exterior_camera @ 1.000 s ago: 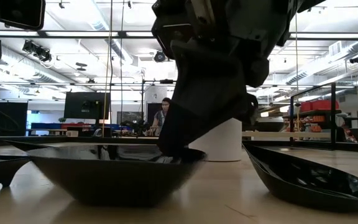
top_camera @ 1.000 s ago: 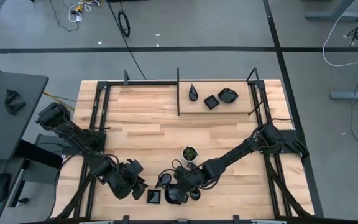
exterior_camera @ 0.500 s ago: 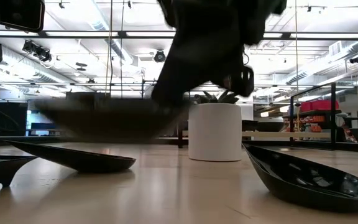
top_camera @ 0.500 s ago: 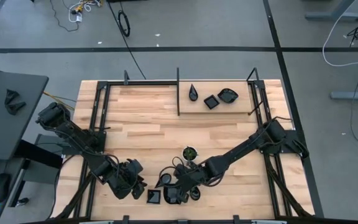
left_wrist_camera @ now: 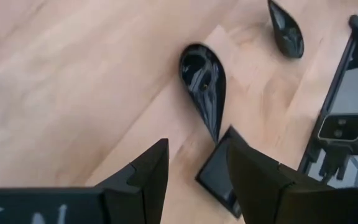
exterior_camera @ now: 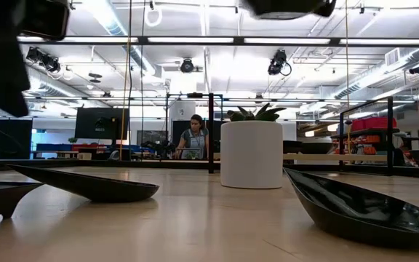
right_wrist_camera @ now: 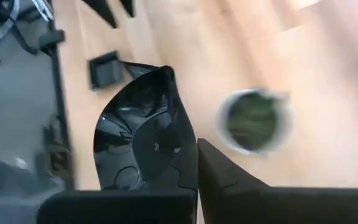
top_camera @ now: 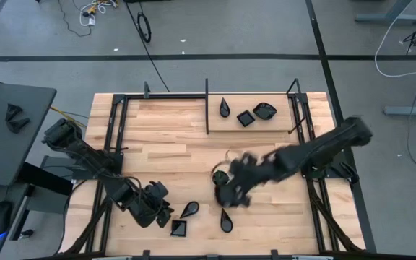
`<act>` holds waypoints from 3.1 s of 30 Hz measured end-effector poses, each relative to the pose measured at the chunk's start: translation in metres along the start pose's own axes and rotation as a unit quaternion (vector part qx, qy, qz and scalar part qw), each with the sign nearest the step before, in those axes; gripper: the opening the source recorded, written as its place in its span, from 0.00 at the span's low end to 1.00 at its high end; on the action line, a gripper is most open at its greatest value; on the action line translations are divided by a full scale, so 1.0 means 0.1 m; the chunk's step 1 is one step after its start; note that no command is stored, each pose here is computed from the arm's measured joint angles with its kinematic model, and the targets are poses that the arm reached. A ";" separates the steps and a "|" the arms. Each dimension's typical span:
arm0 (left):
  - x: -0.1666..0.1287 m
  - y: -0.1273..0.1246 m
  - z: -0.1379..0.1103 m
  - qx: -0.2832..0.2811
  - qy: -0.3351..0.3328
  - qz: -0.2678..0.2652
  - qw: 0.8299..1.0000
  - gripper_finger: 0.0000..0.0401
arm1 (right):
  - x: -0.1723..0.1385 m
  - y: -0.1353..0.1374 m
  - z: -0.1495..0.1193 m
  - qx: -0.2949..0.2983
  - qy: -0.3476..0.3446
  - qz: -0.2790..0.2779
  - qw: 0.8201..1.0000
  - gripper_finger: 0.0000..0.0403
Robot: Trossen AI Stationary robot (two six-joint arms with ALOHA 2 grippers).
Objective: Pick & Place Mini shaped plates
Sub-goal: Stack the leaf shaped plate on top of the leaf shaped plate on the shelf, then stack the drop shaped plate on top of the drop shaped plate on the shelf
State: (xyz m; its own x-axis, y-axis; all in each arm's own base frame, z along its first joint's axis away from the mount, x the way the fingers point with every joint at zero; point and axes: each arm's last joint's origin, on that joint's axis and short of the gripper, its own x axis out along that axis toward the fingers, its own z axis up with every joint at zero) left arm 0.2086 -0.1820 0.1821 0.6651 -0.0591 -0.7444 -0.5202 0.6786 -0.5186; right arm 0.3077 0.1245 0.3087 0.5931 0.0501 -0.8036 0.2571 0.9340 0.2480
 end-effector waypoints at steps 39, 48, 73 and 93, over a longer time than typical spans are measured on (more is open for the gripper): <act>-0.15 0.83 2.10 -0.102 -0.228 0.042 0.967 0.41 | -0.32 -3.84 0.32 -0.365 0.264 -0.082 0.889 0.01; -0.17 0.96 2.23 -0.081 -0.215 0.038 0.973 0.41 | -0.34 -3.92 0.32 -0.337 0.250 -0.106 0.902 0.16; -0.22 1.03 2.11 -0.087 -0.113 0.024 0.989 0.41 | -0.23 -2.70 0.76 0.028 0.030 -0.028 0.999 0.19; -0.35 0.55 1.22 0.025 -0.013 0.067 0.997 0.41 | -0.19 -0.30 0.22 0.083 -0.017 0.022 0.996 0.03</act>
State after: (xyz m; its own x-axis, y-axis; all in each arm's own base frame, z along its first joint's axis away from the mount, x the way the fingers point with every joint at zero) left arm 0.2221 -0.0528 0.2308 0.6054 0.0532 -0.7941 -0.5787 0.7144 -0.3933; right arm 0.3056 0.0877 0.3288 0.6316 0.0747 -0.7717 0.3515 0.8595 0.3710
